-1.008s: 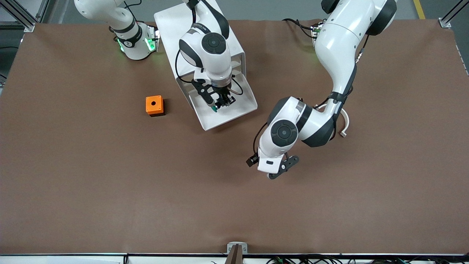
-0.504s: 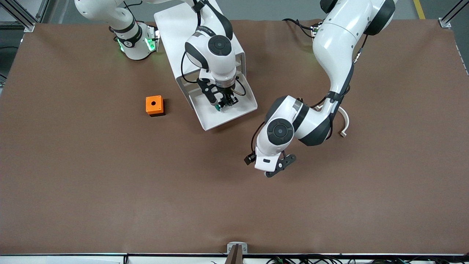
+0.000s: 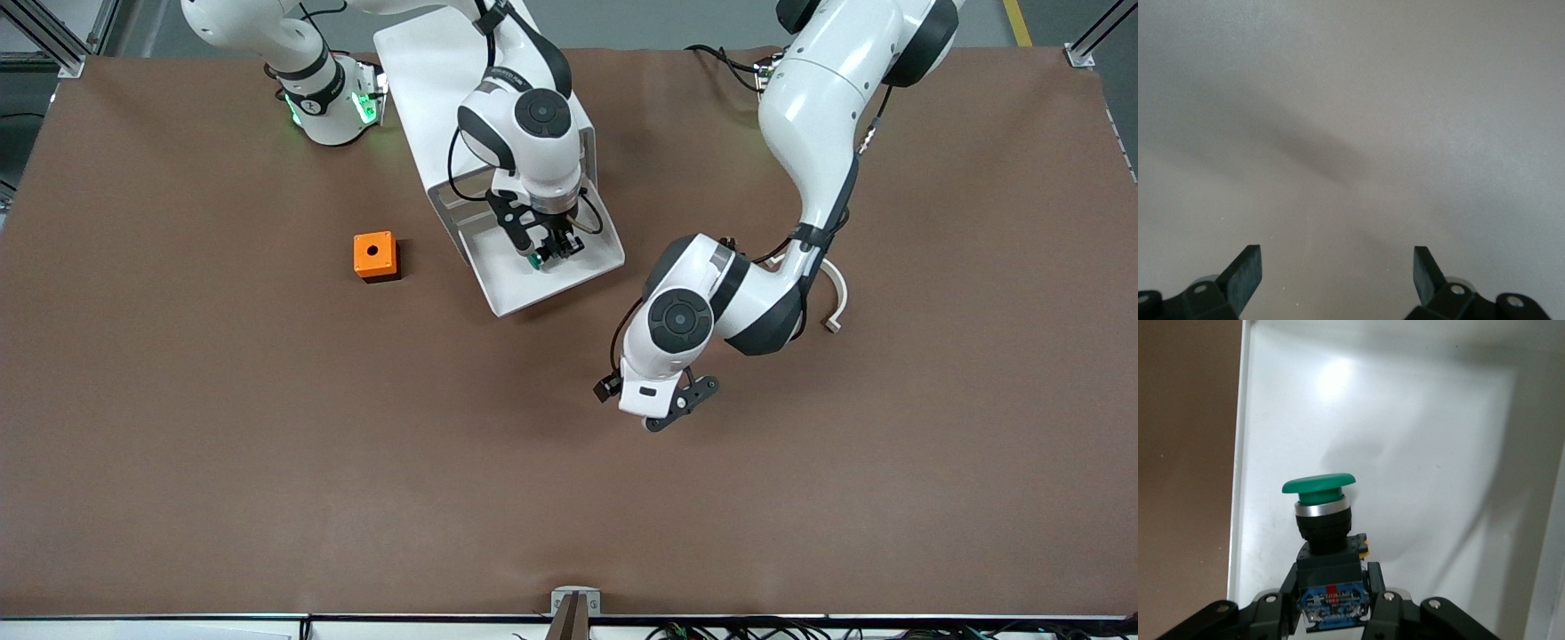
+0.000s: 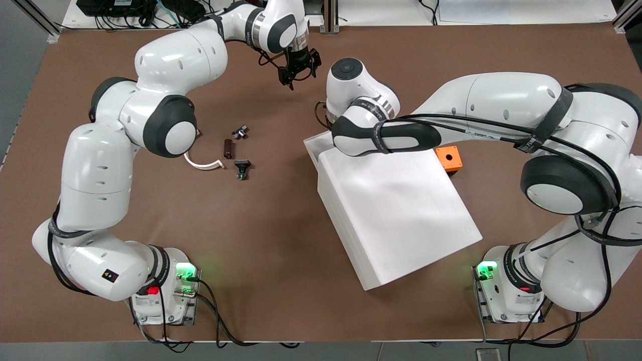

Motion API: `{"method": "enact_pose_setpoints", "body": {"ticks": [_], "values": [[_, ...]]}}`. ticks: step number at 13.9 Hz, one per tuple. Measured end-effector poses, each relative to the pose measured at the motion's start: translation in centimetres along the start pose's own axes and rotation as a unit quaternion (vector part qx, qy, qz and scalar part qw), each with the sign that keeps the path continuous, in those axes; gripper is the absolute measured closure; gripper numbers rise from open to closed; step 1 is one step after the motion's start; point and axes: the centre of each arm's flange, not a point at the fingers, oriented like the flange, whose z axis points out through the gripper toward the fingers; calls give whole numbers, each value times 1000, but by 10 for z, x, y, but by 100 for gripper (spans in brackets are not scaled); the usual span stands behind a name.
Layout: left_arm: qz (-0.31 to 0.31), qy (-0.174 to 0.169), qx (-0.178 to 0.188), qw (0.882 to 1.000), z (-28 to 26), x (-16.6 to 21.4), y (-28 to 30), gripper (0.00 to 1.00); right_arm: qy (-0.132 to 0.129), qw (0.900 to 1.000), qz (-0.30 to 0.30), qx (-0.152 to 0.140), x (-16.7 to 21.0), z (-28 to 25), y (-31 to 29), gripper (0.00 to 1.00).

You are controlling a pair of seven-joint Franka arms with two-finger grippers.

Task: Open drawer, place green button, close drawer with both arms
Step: 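Lower the green button into the drawer and open the right gripper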

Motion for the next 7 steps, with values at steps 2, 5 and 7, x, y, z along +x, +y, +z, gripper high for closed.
{"method": "enact_pose_setpoints", "body": {"ticks": [2, 5, 7], "values": [[0, 1, -1, 1000, 0, 1, 0, 0, -1, 1000, 8, 2, -3, -1, 0, 58], [0, 1, -2, 1000, 0, 1, 0, 0, -1, 1000, 12, 3, -7, 0, -2, 58], [-1, 3, -6, 1000, 0, 1, 1, 0, -1, 1000, 18, 2, -10, 3, -3, 58]]}}
